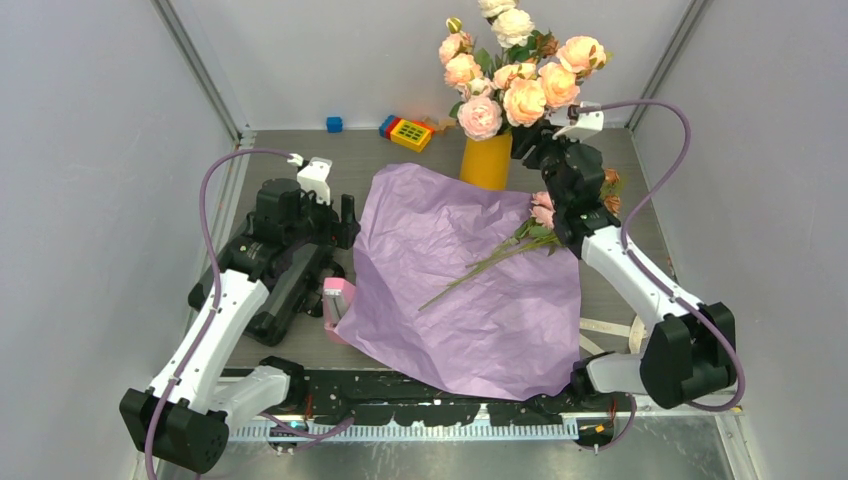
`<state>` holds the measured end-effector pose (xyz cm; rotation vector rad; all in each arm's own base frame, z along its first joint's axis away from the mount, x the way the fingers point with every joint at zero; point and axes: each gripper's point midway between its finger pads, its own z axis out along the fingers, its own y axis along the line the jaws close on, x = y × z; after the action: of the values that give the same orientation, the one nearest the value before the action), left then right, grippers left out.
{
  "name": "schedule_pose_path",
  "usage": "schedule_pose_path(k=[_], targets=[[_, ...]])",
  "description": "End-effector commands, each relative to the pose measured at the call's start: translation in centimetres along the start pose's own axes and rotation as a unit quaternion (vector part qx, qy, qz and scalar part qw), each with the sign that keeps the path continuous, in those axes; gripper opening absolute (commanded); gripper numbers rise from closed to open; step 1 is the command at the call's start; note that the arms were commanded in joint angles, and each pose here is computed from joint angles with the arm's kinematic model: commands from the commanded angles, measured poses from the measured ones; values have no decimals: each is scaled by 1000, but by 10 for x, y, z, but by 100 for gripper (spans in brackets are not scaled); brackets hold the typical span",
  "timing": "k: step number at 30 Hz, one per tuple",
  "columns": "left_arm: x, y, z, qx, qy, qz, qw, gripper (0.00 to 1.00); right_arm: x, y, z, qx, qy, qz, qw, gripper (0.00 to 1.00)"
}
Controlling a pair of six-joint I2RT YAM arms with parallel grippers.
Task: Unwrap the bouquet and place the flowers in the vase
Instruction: Insert the fake flower into the vase.
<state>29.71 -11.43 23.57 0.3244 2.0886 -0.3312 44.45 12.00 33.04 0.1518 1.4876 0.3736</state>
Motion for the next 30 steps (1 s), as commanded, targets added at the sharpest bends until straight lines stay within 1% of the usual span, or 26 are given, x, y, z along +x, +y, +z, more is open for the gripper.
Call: schedule_pose_path(k=[1,5,10,11,12,13,14,15,17,21,23,25,30], targets=[[-11,-3,-4,5,-25,4,1000,87,-27,8,-19,-11,-26,2,1000,62],[-11,-3,-5,6,-26,4,1000,88,-32,7,-39,-11,-18,2,1000,65],[-10,-3,-3,6,-23,3,1000,87,-24,-1,-68,3,12,13,1000,66],[-10,-3,-3,7,-22,2,1000,87,-24,-5,-78,11,20,18,1000,66],[-10,-4,-3,7,-23,2,1000,87,-15,-10,-84,23,38,23,999,66],[-10,-3,-3,7,-23,2,1000,87,-22,-12,-93,30,30,28,999,66],[-10,-3,-3,6,-23,2,1000,88,-10,-19,-100,46,50,33,997,66],[-10,-3,-3,5,-23,2,1000,88,-16,-25,-109,62,43,39,996,66],[-11,-2,-4,3,-24,3,1000,88,-9,-40,-124,98,53,54,992,66],[-10,-2,-3,2,-22,3,1000,87,17,-64,-148,166,88,95,978,66],[-9,-2,-2,2,-20,2,1000,88,34,-72,-158,193,108,123,967,64],[-8,-1,-1,2,-19,2,1000,87,54,-79,-167,223,125,169,952,63],[-8,-1,-1,1,-18,2,1000,87,102,-87,-175,256,154,240,924,58]])
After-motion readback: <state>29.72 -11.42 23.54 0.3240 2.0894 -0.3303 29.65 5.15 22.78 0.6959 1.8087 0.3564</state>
